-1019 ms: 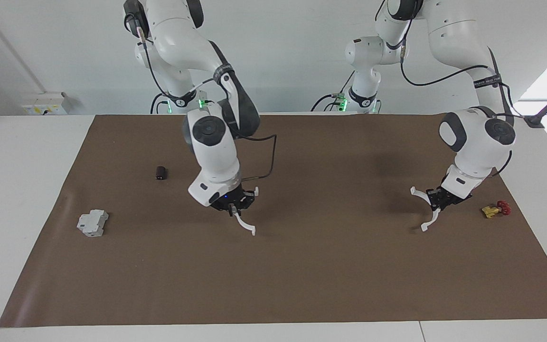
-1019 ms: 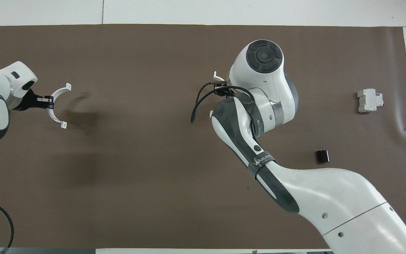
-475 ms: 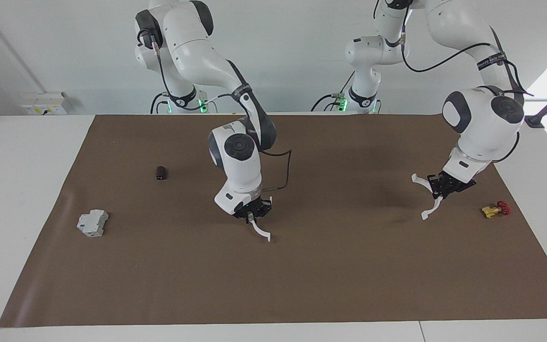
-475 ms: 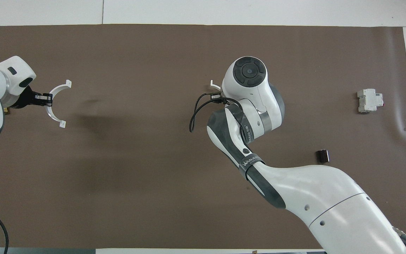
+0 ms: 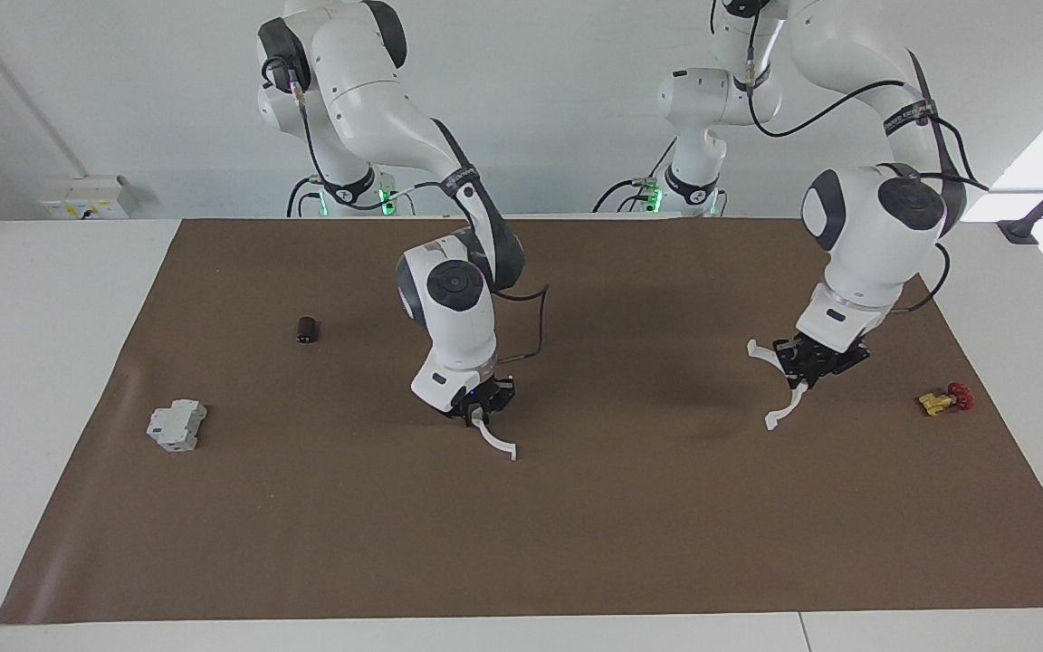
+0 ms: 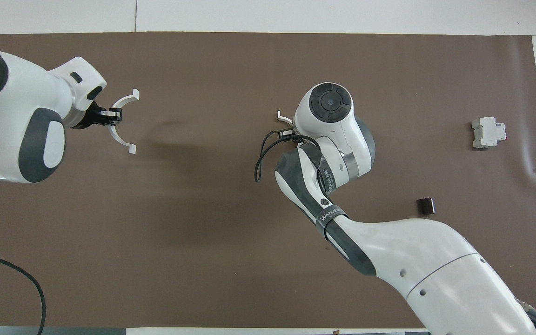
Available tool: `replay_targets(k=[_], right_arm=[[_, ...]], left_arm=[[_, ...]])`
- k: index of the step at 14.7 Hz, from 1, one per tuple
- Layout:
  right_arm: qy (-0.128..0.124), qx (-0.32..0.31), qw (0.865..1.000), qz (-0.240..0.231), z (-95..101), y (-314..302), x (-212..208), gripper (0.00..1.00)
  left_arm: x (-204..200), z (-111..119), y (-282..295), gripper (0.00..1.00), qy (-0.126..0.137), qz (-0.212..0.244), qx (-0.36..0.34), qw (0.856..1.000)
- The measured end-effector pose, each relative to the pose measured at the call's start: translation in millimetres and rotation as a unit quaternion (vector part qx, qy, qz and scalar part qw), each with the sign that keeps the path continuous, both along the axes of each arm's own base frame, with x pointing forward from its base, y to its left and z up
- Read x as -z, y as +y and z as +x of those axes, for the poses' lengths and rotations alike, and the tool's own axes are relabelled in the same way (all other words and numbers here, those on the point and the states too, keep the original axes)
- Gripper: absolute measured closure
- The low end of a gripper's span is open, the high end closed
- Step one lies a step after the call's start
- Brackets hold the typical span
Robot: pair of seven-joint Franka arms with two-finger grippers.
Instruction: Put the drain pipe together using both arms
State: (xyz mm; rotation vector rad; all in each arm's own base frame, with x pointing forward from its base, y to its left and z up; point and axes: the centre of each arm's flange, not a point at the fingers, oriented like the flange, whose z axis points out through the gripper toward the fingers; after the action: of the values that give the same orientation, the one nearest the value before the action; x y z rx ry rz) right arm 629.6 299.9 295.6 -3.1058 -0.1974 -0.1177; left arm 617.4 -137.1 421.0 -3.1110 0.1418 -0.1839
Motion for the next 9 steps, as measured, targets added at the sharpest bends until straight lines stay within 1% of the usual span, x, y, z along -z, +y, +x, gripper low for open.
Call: replay_targets(k=[1,2,4,6,7,8,9], right_arm=[[-0.004,0.001,1.0,0.002,2.2,0.4,-7.2,0.32],[-0.009,0.004,1.0,0.006,7.7,1.7,-23.2,0.22],[-0.019,0.024,0.999,0.018,18.6,4.4,-67.3,0.01],[-0.041,0.045,0.998,0.033,30.1,-2.5,-106.8,0.0],[-0.053,0.058,0.996,0.038,38.4,-16.9,-125.6,0.0],[-0.056,0.075,0.995,0.038,46.1,-40.9,-143.0,0.0],[-0.049,0.095,0.994,0.033,51.9,-74.1,-161.2,0.0]], left_arm=[[2.6,-0.4,-22.5,0.8,-0.001,-0.002,-0.003,1.0],[4.7,0.0,-44.5,0.8,-0.002,-0.004,-0.009,1.0],[10.3,3.6,-85.7,0.8,-0.006,-0.009,-0.022,1.0],[24.4,5.9,-127.6,0.8,-0.002,-0.01,-0.027,1.0],[31.7,6.9,-146.4,0.8,0.0,-0.009,-0.027,1.0],[38.3,7.4,-162.5,0.8,0.001,-0.009,-0.028,1.0],[46.1,6.0,-178.8,0.8,0.004,-0.008,-0.028,1.0]])
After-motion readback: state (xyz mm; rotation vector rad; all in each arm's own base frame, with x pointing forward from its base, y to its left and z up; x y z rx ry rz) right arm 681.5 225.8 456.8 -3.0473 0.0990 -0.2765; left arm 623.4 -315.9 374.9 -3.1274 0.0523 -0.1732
